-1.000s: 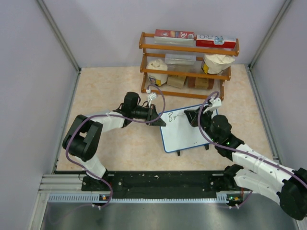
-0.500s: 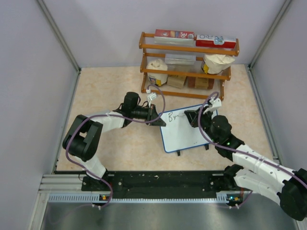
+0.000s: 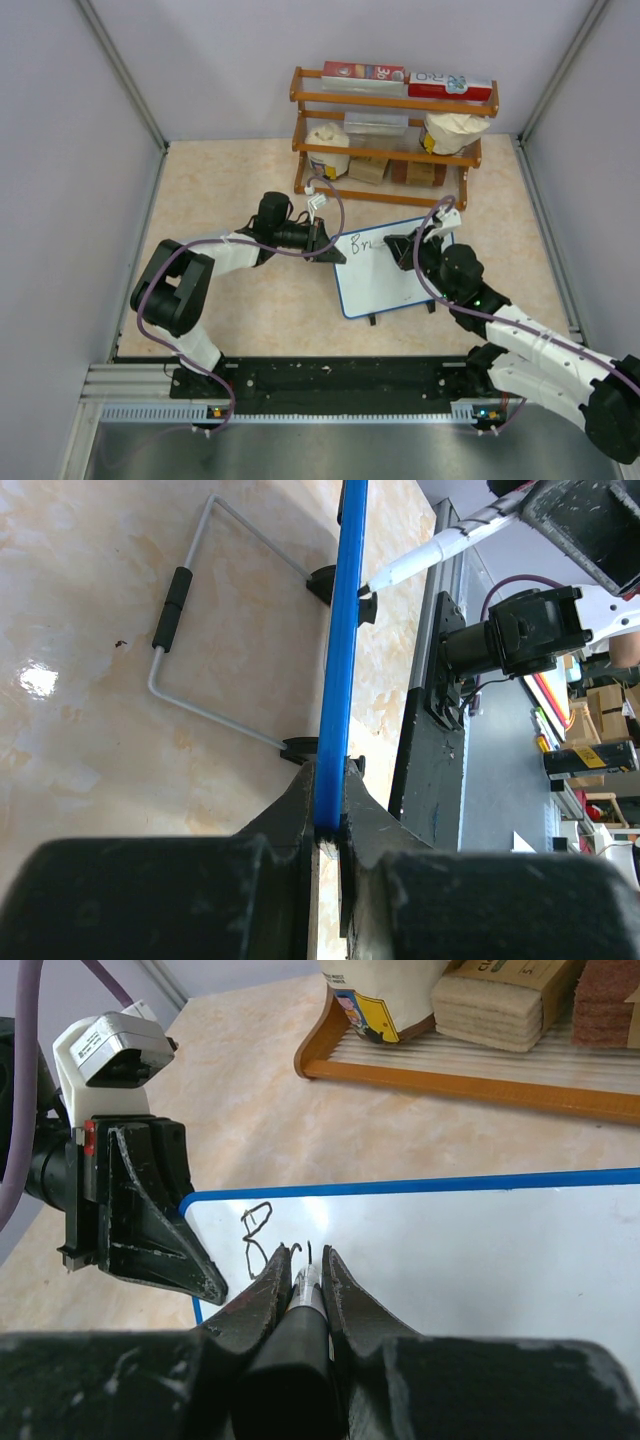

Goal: Write a sentence on the whiteboard
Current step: Write with the whiteboard marker on the whiteboard.

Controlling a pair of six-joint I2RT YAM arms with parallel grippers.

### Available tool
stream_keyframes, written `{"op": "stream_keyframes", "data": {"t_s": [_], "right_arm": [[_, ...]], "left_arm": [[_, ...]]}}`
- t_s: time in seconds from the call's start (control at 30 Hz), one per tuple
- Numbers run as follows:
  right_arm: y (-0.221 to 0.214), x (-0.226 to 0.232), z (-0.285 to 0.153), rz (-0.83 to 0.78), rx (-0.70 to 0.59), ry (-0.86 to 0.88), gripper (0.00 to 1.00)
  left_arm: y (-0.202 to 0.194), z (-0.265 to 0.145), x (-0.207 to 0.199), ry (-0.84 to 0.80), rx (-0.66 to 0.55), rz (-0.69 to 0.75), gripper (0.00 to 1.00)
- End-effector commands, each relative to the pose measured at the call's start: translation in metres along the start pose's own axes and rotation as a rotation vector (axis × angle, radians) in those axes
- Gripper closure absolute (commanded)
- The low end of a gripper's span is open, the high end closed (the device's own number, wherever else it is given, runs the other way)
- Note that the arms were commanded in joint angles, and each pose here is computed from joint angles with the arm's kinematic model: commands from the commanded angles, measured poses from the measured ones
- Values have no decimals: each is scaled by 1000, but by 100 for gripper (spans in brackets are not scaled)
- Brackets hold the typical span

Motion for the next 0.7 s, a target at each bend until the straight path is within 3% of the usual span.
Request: {"op": "stream_keyframes", "data": {"t_s": [0.0,0.27,0.53,0.67], "right_arm": [[2,-1,-4,-10,-17,6,100],[9,0,-5,-8,-43,16,100],[46,6,-8,7,-169,29,100],[53,6,0,-14,-171,16,100]], "left_arm": [[-7,4,27,111,-2,44,100],[-7,3,28,113,-4,44,100],[-6,3,28,112,-4,45,100],[-6,3,28,113,-4,44,100]]}}
Point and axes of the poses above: each gripper's point midway between its finger pads, its own z axis out along the fingers, its own x axis along the line the jaws close on, y = z × x, the point moved 3 cm from there along -z, back along the fingers, and after that the axes turned 14 degrees about -z, right-handed, at the moved point
